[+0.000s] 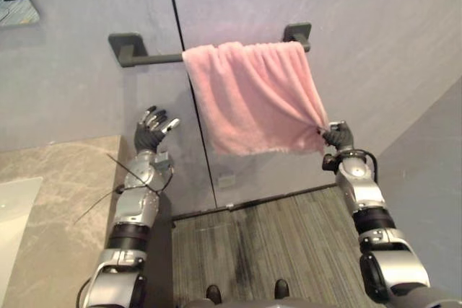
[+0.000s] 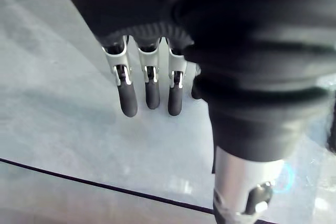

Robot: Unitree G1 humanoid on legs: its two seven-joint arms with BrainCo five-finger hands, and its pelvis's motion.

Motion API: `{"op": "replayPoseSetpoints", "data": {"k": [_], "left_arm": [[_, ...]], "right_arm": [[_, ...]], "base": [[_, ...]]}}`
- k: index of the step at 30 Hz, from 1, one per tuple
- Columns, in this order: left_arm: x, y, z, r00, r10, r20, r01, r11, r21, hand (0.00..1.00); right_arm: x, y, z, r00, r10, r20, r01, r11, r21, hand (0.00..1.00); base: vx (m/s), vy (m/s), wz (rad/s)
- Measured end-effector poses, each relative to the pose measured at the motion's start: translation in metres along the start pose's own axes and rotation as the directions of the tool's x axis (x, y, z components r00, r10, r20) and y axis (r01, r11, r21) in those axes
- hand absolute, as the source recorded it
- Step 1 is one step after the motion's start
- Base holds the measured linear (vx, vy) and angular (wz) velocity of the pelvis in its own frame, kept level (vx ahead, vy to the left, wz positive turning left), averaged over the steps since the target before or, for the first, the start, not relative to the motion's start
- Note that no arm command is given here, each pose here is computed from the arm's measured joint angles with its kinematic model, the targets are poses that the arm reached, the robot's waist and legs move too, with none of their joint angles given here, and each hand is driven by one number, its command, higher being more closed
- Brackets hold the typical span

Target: Organize washtable

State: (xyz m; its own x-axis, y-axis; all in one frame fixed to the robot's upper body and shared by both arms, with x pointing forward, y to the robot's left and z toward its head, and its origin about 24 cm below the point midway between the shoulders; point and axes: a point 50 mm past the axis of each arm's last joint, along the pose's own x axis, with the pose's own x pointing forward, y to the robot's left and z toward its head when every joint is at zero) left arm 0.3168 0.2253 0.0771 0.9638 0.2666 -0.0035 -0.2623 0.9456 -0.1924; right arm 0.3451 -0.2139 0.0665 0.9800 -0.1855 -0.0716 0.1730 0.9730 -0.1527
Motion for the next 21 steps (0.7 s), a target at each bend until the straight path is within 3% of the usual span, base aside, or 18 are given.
{"op": "replayPoseSetpoints", "data": {"k": [14,21], "left_arm": [[-0.004,-0.012,-0.01,0.998,-0.047,-0.03,0.047,0.998,0.028,0.0],[-0.004,-0.018,-0.008,1.0,-0.009,0.0,0.009,0.996,0.087,0.0]], "right_arm": [[-0.01,0.046,-0.022,0.978,0.189,-0.09,-0.198,0.976,-0.096,0.0],[-0.016,0.048,-0.026,0.988,0.133,-0.079,-0.142,0.981,-0.129,0.0]], "base": [[0.0,-0.001,0.0],[0.0,0.0,0.0]]}}
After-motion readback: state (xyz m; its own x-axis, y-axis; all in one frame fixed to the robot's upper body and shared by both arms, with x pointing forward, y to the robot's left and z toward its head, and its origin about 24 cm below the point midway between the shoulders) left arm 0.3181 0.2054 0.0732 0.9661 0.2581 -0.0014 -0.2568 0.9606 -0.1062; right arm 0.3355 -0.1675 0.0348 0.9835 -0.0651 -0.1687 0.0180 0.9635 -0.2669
